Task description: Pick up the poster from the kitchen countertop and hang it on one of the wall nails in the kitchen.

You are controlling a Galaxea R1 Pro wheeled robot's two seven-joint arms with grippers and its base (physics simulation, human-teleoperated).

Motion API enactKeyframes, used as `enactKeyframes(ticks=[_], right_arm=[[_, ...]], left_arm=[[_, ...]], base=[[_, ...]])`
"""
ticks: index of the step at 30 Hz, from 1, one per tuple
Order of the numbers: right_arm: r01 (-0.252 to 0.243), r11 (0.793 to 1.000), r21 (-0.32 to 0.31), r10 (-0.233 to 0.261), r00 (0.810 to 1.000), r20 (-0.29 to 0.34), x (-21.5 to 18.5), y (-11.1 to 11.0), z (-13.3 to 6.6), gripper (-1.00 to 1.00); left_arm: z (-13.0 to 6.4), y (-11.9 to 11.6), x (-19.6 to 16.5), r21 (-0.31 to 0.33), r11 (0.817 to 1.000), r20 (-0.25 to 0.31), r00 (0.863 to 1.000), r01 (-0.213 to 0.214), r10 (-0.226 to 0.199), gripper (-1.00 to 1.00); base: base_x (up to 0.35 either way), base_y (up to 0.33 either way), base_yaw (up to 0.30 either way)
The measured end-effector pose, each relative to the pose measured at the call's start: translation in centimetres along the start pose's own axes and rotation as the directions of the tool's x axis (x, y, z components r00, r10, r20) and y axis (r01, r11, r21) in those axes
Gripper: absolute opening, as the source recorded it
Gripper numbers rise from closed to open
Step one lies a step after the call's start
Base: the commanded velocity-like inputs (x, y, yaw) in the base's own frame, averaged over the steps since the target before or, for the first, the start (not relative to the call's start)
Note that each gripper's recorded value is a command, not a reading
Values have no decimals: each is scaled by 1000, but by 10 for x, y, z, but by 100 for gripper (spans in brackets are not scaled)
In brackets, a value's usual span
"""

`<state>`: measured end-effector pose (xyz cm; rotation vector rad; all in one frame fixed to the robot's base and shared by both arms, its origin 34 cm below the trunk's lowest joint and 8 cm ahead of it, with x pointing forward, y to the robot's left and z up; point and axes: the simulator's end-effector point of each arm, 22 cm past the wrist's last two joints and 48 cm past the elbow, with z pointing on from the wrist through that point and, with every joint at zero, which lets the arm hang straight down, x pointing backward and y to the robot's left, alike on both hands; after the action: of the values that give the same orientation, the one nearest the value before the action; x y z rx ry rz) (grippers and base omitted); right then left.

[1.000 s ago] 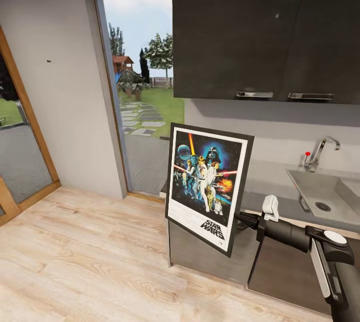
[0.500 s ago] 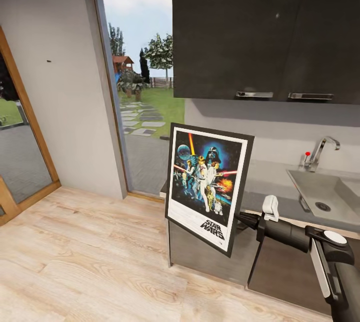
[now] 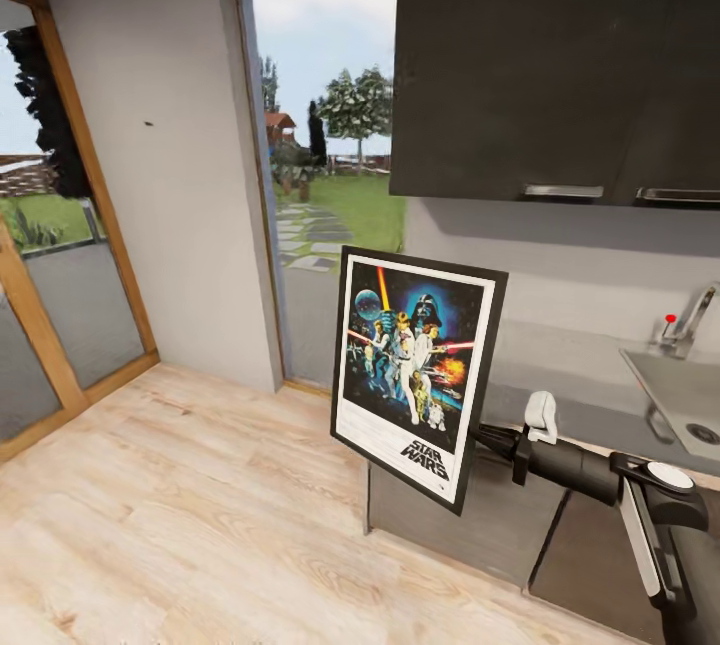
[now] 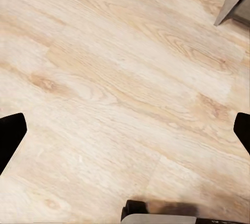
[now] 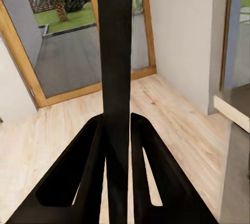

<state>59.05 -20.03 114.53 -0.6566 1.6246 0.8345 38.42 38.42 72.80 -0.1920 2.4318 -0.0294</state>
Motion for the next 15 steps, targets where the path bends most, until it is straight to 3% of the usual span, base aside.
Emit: enactKeyframes(ticks=[6,15], right_arm=[[0,1000,0,0,1000,0,0,0,0,-100],[-1,1000,-1,1,1000,0,0,0,0,-100]], left_arm=[[0,0,0,0,1000,0,1000,1,-1,100],[0,1,0,-2,1000,0,1000,2,-2,100]], base=[[0,282,239],[0,291,34]])
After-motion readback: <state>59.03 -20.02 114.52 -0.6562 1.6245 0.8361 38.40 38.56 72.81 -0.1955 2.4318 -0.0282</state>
